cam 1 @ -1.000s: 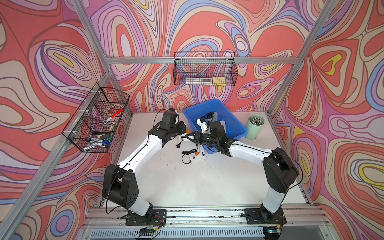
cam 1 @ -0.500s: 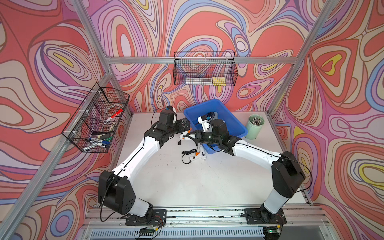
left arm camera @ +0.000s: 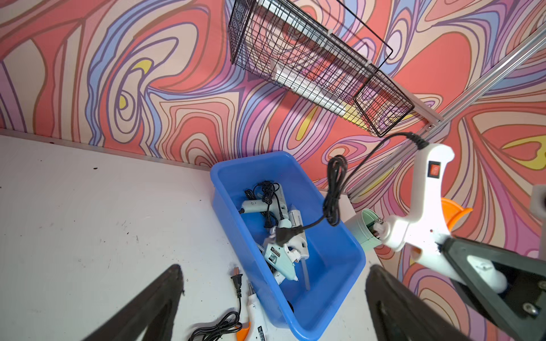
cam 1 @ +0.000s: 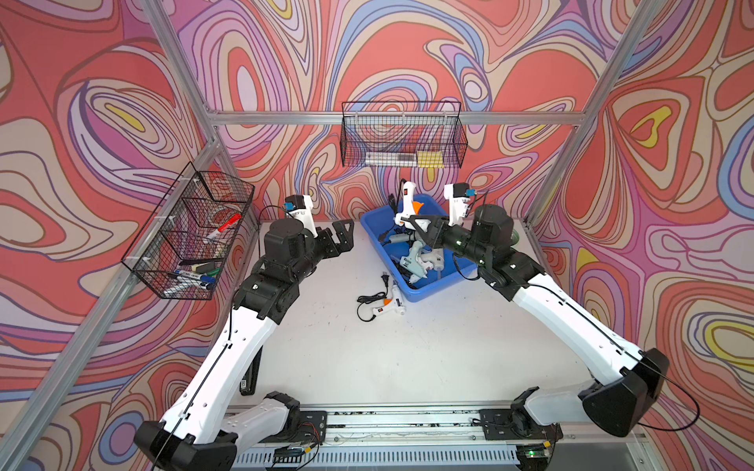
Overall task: Put the hot melt glue gun into the storage box
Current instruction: Place the hot melt adhesive gun in the storage box.
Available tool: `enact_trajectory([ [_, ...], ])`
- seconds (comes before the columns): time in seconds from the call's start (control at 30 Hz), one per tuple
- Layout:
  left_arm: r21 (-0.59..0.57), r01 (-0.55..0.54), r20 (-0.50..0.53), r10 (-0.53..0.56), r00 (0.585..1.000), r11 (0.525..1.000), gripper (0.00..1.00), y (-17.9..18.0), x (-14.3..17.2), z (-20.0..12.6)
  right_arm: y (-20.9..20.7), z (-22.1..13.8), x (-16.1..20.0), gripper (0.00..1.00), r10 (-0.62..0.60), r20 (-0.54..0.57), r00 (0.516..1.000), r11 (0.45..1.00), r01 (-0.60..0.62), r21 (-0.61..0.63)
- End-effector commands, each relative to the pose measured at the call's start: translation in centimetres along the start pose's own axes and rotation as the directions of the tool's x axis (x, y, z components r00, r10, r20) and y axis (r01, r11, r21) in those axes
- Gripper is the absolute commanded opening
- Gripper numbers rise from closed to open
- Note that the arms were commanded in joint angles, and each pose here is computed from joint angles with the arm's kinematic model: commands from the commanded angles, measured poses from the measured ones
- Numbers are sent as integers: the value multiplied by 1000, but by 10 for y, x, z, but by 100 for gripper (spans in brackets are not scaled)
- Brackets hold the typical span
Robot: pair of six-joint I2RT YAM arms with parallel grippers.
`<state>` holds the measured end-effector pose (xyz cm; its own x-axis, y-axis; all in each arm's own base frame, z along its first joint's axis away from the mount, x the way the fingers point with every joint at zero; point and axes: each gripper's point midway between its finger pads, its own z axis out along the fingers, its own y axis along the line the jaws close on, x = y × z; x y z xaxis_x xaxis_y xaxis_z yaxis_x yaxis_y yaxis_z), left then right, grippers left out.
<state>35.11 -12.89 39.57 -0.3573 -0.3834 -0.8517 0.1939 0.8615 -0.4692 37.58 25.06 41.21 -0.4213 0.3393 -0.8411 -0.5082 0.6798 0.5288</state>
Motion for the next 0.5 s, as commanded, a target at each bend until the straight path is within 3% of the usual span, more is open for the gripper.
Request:
enact_trajectory([
  [0.0, -68, -27, -64, 22, 998, 997, 99, 19, 22, 3, -30, -13, -8, 0, -12, 33, 999, 993, 8, 116],
  [0.17, -85, -17, -126, 6, 992, 996, 99, 28, 44, 13, -54, -14, -5, 0, 17, 46, 999, 985, -24, 173],
  [0.47, -182, 0, -308, -57, 950, 983, 99, 64, 114, 28, -71, 30, 4, 0, 57, 47, 997, 986, -64, 151],
])
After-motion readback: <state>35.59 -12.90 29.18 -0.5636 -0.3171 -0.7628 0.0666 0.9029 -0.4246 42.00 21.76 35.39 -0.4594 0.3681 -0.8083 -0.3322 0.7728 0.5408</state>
